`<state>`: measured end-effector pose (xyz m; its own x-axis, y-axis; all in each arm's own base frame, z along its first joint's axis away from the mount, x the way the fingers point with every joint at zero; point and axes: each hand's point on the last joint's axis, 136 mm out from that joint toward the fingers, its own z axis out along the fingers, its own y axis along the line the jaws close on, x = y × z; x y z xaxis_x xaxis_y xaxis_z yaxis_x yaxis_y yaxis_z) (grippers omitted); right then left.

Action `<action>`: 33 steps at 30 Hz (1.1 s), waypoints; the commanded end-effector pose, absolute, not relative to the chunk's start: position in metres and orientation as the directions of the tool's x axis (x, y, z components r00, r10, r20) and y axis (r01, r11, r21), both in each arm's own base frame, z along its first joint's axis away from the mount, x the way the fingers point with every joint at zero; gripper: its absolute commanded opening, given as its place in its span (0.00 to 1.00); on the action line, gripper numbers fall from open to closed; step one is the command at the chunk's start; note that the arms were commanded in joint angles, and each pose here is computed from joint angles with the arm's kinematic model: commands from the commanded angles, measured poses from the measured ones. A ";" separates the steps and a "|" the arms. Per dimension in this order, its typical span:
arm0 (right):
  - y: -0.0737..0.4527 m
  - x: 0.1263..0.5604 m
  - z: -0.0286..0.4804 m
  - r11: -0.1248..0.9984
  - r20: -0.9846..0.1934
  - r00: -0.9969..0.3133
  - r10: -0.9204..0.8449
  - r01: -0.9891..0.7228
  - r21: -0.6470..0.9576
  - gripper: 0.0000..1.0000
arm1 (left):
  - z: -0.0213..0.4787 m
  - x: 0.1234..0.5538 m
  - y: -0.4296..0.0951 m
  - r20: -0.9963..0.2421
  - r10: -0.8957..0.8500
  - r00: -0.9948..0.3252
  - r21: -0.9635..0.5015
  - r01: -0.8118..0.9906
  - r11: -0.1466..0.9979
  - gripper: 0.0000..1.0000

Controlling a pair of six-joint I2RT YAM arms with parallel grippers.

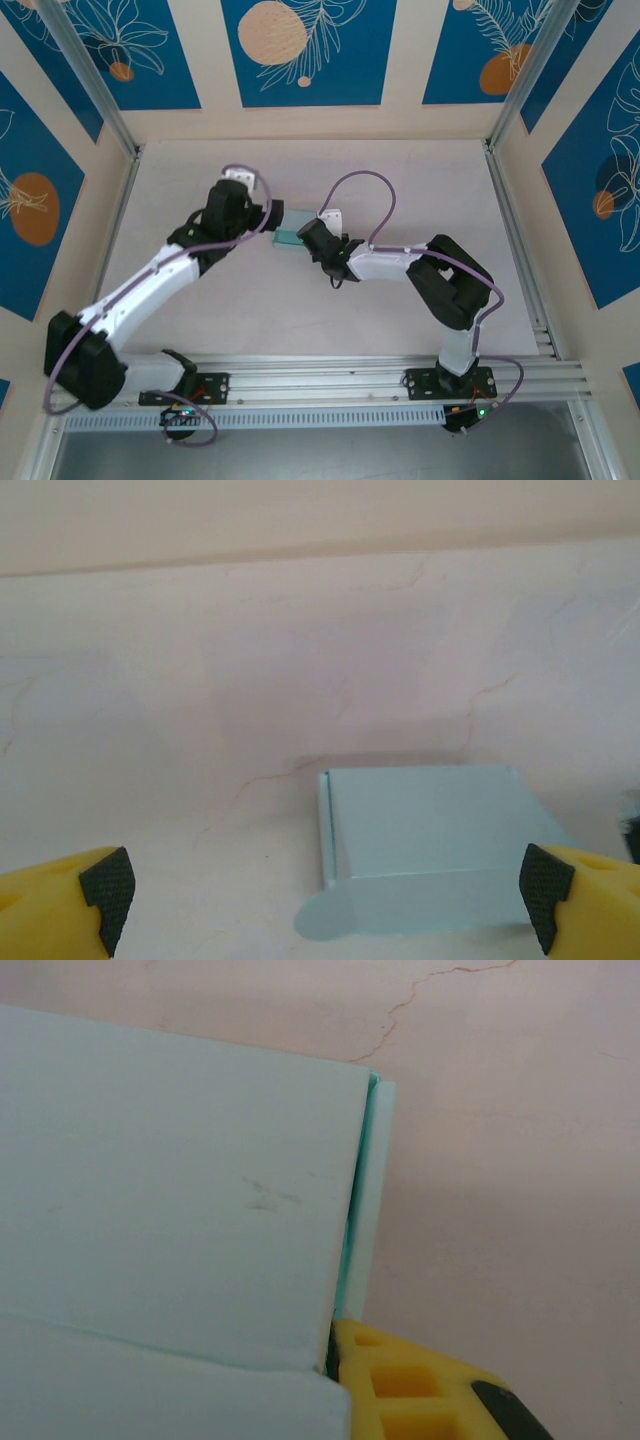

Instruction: Fold the paper box

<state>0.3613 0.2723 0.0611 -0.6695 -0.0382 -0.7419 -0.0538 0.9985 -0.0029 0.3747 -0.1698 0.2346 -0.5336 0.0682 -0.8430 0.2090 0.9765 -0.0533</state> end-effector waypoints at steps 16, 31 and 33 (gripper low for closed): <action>0.264 0.344 0.052 0.994 -0.671 -0.733 -0.106 -0.069 -0.081 0.23 | 0.083 0.418 -0.190 -0.524 0.249 -0.814 0.025 0.278 0.960 0.71; 0.271 0.289 0.115 0.967 -0.664 -0.703 -0.253 -0.178 -0.181 0.81 | 0.051 0.404 -0.191 -0.519 0.130 -0.845 -0.076 0.197 0.977 0.59; 0.276 0.279 0.127 0.967 -0.671 -0.696 -0.255 -0.201 -0.159 0.83 | 0.048 0.403 -0.192 -0.517 0.123 -0.847 -0.084 0.194 0.977 0.57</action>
<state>0.2871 0.2758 0.0932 -0.7207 -0.2645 -0.6408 -0.2029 0.9644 -0.1698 0.4141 -0.1976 0.0673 -0.8117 0.1384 -0.5674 0.2158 0.9738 -0.0712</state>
